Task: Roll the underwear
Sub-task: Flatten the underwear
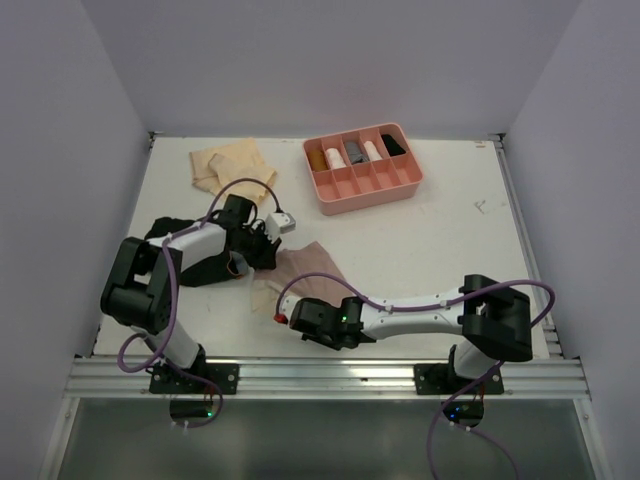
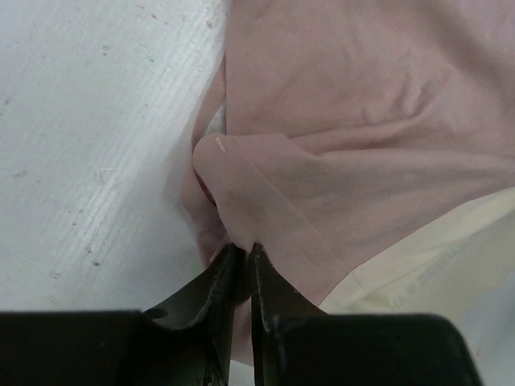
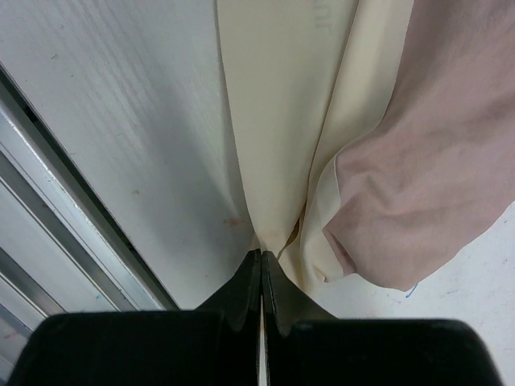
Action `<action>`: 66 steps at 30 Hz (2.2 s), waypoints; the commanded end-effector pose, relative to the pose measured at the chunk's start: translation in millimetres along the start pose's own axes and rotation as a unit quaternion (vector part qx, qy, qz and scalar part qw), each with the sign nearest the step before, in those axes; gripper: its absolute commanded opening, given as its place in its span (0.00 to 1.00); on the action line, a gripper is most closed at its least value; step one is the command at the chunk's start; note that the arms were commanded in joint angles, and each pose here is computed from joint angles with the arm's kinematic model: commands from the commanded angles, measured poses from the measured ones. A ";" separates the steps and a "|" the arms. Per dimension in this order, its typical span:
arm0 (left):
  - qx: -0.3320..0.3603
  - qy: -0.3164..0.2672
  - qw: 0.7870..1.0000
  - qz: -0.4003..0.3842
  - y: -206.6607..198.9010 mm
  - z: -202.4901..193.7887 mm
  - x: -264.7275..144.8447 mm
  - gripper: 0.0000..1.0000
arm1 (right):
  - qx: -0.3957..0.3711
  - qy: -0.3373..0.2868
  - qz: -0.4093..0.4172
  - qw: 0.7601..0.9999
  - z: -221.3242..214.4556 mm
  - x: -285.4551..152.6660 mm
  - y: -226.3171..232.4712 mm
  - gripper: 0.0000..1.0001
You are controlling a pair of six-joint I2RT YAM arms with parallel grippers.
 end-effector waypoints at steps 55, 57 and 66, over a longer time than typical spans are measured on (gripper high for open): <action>0.105 0.026 0.994 -0.007 -57.1 -40.8 -9.1 0.36 | 0.041 -0.050 0.010 0.998 15.2 -6.8 3.0 0.00; 0.100 0.023 0.995 -0.003 -55.6 -39.2 -7.7 0.33 | 0.041 -0.051 0.010 0.998 15.2 -7.0 3.2 0.00; 0.078 0.006 0.996 0.042 -43.2 -28.8 -6.7 0.00 | 0.043 -0.049 0.009 0.998 8.8 -9.0 3.3 0.00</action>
Point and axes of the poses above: each gripper's point midway between its finger pads, its own x axis out along the fingers, its own y axis along the line the jaws close on, z = x × y, the point moved 3 cm from there along -x, back along the fingers, and after that the axes turned 14 degrees about -x, right-handed, at the moved point
